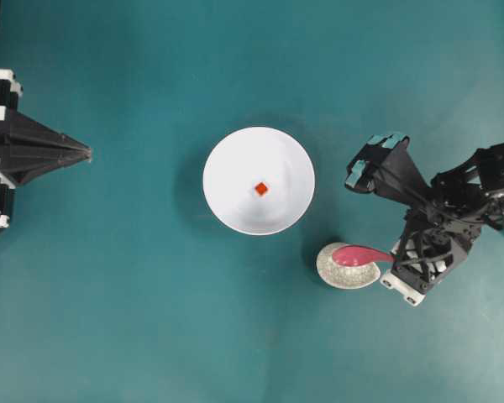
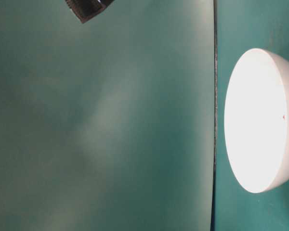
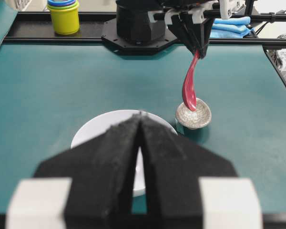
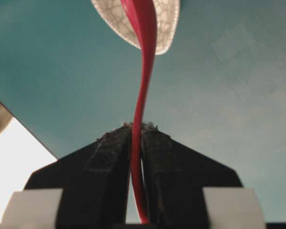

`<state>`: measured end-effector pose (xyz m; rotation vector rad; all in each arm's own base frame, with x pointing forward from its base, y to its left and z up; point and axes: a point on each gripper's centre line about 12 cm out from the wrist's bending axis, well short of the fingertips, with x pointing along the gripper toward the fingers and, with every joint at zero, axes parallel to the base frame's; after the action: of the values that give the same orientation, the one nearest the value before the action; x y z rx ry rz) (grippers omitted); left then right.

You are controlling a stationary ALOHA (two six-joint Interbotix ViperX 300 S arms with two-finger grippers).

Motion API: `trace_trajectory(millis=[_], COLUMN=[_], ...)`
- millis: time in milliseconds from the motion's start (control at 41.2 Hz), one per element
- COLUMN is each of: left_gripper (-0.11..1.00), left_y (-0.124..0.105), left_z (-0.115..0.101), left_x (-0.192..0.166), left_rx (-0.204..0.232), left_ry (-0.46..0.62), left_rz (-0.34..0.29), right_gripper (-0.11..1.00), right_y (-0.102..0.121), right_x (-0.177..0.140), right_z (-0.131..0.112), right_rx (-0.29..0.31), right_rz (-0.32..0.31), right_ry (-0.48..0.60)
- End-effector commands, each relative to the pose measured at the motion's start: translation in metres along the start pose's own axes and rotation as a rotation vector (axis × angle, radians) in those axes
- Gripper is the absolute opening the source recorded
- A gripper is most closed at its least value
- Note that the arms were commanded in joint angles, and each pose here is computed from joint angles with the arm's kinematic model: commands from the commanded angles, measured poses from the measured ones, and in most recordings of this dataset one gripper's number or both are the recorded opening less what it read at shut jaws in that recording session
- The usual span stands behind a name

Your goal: Grip the spoon and scoop the red block from the bowl with right arm.

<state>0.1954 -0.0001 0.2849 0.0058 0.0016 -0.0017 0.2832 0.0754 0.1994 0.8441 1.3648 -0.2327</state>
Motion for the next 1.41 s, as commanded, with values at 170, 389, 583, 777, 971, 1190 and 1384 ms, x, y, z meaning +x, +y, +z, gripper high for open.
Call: trace_trajectory(millis=[170,389,583,777,971,1190,1384], left_gripper=[0.00,0.00,0.00,0.00,0.00,0.00,0.00], left_y=[0.000,0.000,0.000,0.000,0.000,0.000,0.000], left_z=[0.009,0.009,0.009,0.010,0.010,0.010,0.009], left_x=[0.002,0.002,0.002,0.002,0.002,0.002,0.002], left_rx=[0.003,0.003,0.002,-0.002,-0.012,-0.014,-0.014], left_ry=[-0.025,-0.023,-0.023,-0.025,-0.023,-0.025,-0.021], left_rz=[0.001,0.000,0.000,-0.001,-0.001,0.001,-0.001], right_gripper=[0.13,0.13,0.14,0.26,0.41,0.44,0.47], right_y=[0.001,0.002,0.002,-0.001,-0.007,-0.018,-0.015], right_x=[0.004,0.017,0.022,0.024,0.025,0.019,0.016], right_z=[-0.003,-0.009,-0.010,-0.013,-0.016,-0.021,-0.020], right_rx=[-0.017,-0.036,-0.044,-0.068,-0.082,-0.142,-0.343], right_rz=[0.010,-0.007,0.000,-0.009,-0.021,-0.075,-0.031], right_ry=[-0.008,0.009,-0.004,0.003,-0.001,-0.031,-0.226])
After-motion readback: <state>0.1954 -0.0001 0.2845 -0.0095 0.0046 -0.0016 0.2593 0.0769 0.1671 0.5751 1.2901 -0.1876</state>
